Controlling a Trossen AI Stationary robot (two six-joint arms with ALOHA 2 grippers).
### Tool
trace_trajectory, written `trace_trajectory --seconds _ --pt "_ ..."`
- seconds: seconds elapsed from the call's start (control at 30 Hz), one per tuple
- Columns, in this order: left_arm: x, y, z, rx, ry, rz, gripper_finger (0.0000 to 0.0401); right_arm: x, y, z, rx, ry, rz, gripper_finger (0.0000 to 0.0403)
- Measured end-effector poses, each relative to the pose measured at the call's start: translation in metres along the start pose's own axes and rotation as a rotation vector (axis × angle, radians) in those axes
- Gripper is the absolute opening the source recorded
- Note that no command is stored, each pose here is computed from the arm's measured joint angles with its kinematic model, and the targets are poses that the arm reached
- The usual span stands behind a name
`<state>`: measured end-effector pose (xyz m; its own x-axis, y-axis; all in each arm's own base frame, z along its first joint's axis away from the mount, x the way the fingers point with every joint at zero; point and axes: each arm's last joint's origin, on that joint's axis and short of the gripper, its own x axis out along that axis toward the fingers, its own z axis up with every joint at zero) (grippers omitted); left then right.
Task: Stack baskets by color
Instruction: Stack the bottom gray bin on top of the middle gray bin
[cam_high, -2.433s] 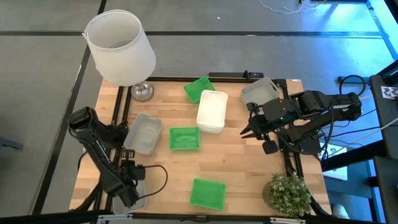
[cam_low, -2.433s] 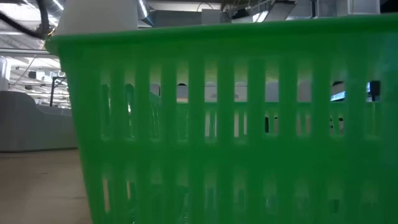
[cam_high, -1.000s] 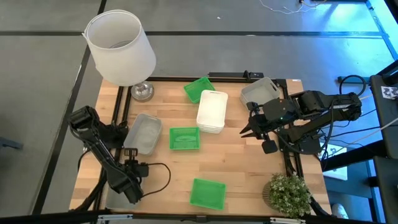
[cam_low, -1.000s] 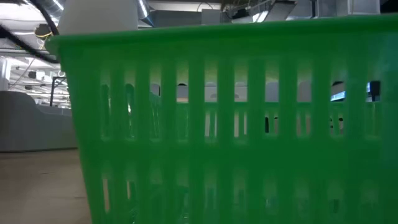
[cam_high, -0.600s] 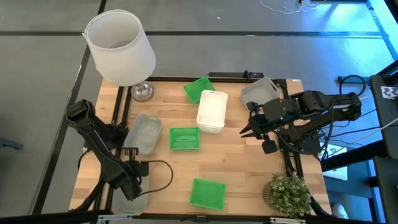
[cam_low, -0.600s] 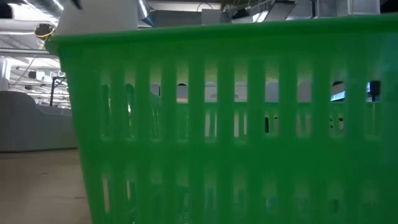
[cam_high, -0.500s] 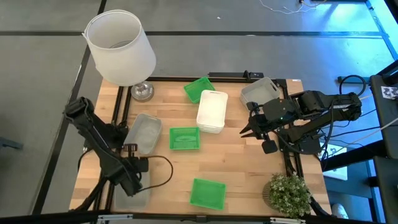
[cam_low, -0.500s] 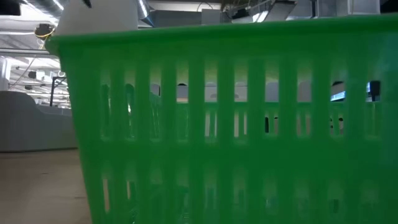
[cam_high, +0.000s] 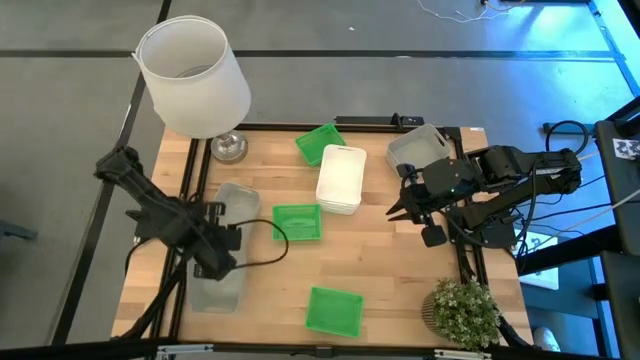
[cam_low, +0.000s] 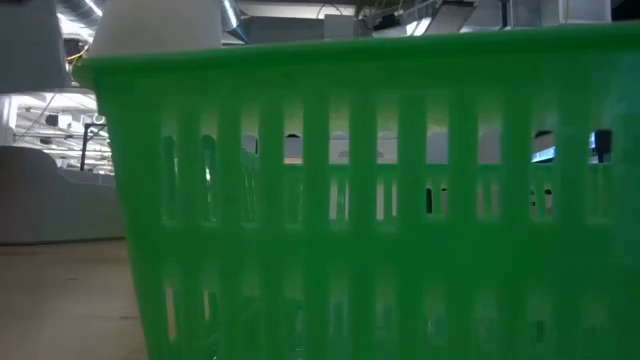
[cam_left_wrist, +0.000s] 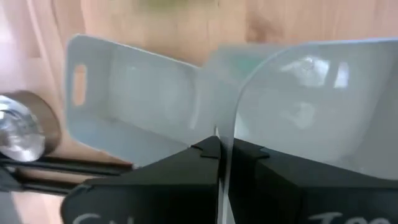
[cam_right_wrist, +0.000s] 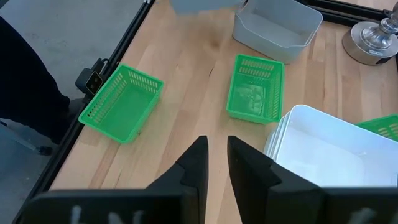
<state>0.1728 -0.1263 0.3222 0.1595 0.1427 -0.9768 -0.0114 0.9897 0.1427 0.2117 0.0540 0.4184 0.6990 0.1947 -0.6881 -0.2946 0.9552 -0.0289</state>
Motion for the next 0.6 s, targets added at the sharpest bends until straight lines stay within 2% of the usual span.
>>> trace_trajectory --seconds 0.27,0.43,0.6 --pt "-0.039 0.039 0.025 0.052 -0.084 -0.070 0.0000 0.000 0.000 0.000 -0.005 0.001 0.000 0.0061" --pt "-0.045 0.066 0.036 0.085 -0.133 0.030 0.0000 0.000 0.000 0.000 -0.007 0.003 0.001 0.0061" --pt "-0.040 0.098 0.043 0.092 -0.116 0.158 0.0000 0.000 0.000 0.000 -0.026 0.004 0.001 0.0061"
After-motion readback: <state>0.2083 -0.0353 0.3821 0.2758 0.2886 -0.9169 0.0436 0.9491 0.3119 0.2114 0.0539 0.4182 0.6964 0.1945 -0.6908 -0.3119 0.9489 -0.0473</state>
